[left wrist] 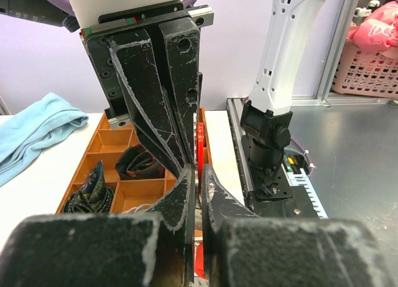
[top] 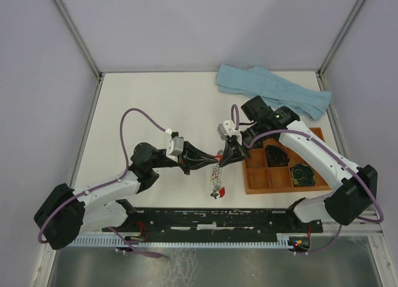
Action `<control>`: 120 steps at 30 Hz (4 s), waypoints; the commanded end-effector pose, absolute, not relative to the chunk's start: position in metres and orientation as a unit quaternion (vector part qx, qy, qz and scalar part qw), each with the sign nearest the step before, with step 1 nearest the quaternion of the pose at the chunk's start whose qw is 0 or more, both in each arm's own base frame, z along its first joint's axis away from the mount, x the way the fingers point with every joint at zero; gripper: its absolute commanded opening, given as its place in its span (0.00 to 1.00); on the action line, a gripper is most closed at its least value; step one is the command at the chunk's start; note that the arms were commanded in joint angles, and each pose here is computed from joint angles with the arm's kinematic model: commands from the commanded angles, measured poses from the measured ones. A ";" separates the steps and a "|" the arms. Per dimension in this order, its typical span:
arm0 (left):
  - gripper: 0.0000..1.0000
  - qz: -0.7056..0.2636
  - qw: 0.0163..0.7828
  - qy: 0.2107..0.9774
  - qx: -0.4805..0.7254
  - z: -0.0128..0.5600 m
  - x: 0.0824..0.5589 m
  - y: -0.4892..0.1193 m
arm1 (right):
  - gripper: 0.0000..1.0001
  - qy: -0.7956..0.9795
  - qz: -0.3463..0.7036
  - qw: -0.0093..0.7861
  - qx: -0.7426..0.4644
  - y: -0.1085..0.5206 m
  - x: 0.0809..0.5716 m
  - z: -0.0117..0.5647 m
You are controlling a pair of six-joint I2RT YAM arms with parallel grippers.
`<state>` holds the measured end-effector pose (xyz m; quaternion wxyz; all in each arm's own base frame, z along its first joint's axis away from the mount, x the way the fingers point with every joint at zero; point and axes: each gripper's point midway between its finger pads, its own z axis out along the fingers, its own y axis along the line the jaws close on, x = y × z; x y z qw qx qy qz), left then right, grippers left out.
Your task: Remove the keys from the keyring
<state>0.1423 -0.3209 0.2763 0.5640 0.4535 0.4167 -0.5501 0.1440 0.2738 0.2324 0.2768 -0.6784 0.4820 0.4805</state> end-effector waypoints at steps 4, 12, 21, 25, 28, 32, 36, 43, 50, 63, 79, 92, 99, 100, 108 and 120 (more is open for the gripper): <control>0.03 -0.550 0.625 0.364 0.418 0.313 0.142 -0.308 | 0.01 0.457 0.457 0.290 -0.705 0.267 0.138 0.246; 0.03 -0.582 0.604 0.358 0.411 0.314 0.141 -0.316 | 0.01 0.450 0.451 0.281 -0.718 0.268 0.133 0.241; 0.03 -0.575 0.613 0.364 0.401 0.307 0.139 -0.309 | 0.01 0.446 0.448 0.279 -0.723 0.264 0.130 0.246; 0.03 -0.571 0.615 0.373 0.395 0.300 0.139 -0.306 | 0.01 0.449 0.452 0.283 -0.717 0.263 0.132 0.250; 0.03 -0.570 0.615 0.380 0.390 0.294 0.139 -0.303 | 0.01 0.450 0.457 0.286 -0.712 0.262 0.132 0.252; 0.03 -0.570 0.614 0.390 0.381 0.286 0.139 -0.300 | 0.01 0.451 0.468 0.285 -0.705 0.263 0.131 0.254; 0.03 -0.576 0.615 0.396 0.365 0.282 0.141 -0.299 | 0.01 0.462 0.481 0.280 -0.690 0.268 0.133 0.251; 0.42 -0.574 0.640 0.406 0.309 0.279 0.147 -0.283 | 0.01 0.478 0.481 0.278 -0.681 0.271 0.139 0.249; 0.51 -0.554 0.651 0.433 0.286 0.273 0.146 -0.267 | 0.01 0.483 0.485 0.272 -0.677 0.272 0.140 0.245; 0.26 -0.555 0.619 0.425 0.358 0.274 0.145 -0.305 | 0.01 0.457 0.487 0.272 -0.693 0.270 0.135 0.238; 0.26 -0.548 0.574 0.425 0.435 0.251 0.127 -0.324 | 0.01 0.456 0.488 0.272 -0.693 0.270 0.135 0.238; 0.24 -0.549 0.563 0.443 0.431 0.243 0.132 -0.334 | 0.01 0.458 0.488 0.271 -0.691 0.270 0.135 0.237; 0.24 -0.551 0.566 0.444 0.423 0.246 0.133 -0.334 | 0.01 0.463 0.486 0.270 -0.690 0.271 0.137 0.236; 0.25 -0.553 0.568 0.442 0.420 0.248 0.132 -0.333 | 0.01 0.464 0.486 0.271 -0.690 0.271 0.137 0.237; 0.33 -0.550 0.585 0.452 0.389 0.256 0.133 -0.319 | 0.01 0.463 0.487 0.270 -0.690 0.271 0.136 0.237; 0.20 -0.532 0.584 0.466 0.398 0.247 0.141 -0.324 | 0.01 0.460 0.488 0.272 -0.691 0.270 0.135 0.239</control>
